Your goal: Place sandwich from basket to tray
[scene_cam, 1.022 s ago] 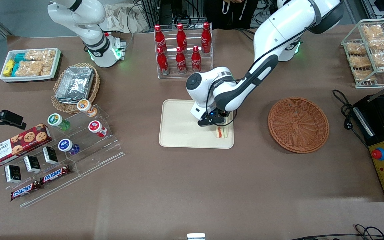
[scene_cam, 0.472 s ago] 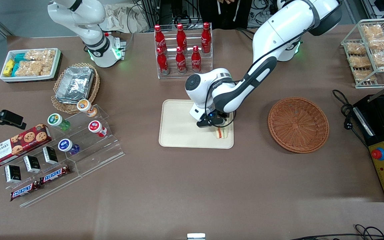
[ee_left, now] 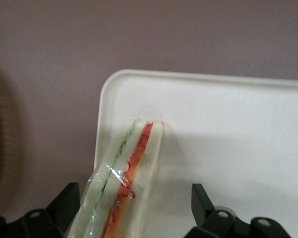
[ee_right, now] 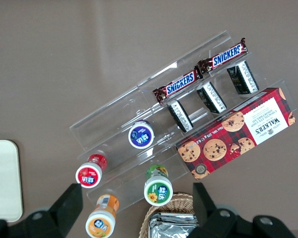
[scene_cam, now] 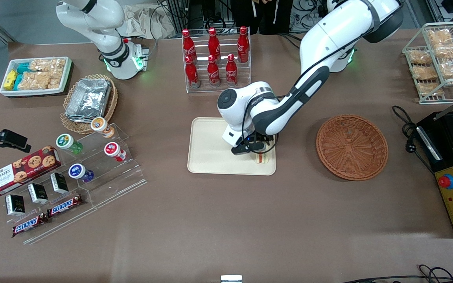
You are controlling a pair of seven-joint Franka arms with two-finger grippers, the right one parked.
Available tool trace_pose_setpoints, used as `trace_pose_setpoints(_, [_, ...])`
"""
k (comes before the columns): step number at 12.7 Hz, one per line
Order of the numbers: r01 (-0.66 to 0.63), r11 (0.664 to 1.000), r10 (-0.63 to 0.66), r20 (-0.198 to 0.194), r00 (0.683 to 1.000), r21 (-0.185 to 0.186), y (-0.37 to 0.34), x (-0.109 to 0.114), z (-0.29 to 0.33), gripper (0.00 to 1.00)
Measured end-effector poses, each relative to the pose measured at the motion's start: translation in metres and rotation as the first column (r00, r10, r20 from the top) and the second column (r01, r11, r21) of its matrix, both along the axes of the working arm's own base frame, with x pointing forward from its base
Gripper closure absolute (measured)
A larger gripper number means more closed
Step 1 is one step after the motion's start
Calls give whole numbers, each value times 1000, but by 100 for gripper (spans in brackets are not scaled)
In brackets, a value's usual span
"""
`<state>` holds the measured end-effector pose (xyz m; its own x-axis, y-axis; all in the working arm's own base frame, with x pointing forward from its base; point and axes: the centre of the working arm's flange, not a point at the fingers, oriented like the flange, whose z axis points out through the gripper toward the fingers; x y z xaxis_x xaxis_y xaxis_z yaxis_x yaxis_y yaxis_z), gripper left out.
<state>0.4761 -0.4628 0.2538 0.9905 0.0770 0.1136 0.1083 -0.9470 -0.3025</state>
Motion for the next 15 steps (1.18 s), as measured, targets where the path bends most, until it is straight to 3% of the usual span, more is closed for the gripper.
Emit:
trace_pose_setpoints(2, [-111, 993, 112, 19, 994, -52, 1, 25, 78, 0])
trace_pose_setpoints(4, [-206, 970, 215, 65, 974, -129, 14, 42, 176, 0])
trace_pose_setpoints(6, [-315, 924, 343, 109, 933, -217, 53, 58, 253, 0])
trace_pose_setpoints(8, [-400, 866, 448, 111, 887, -300, 124, 80, 318, 0])
trace_pose_setpoints(9, [-411, 855, 464, 111, 879, -316, 162, 87, 345, 0])
trace_pose_setpoints(10, [-406, 861, 454, 102, 885, -305, 197, 88, 366, 0])
trace_pose_setpoints(12, [-356, 896, 382, 51, 923, -267, 248, 82, 390, 0])
trace_pose_setpoints(15, [-189, 943, 191, -19, 981, -273, 322, 71, 413, 0])
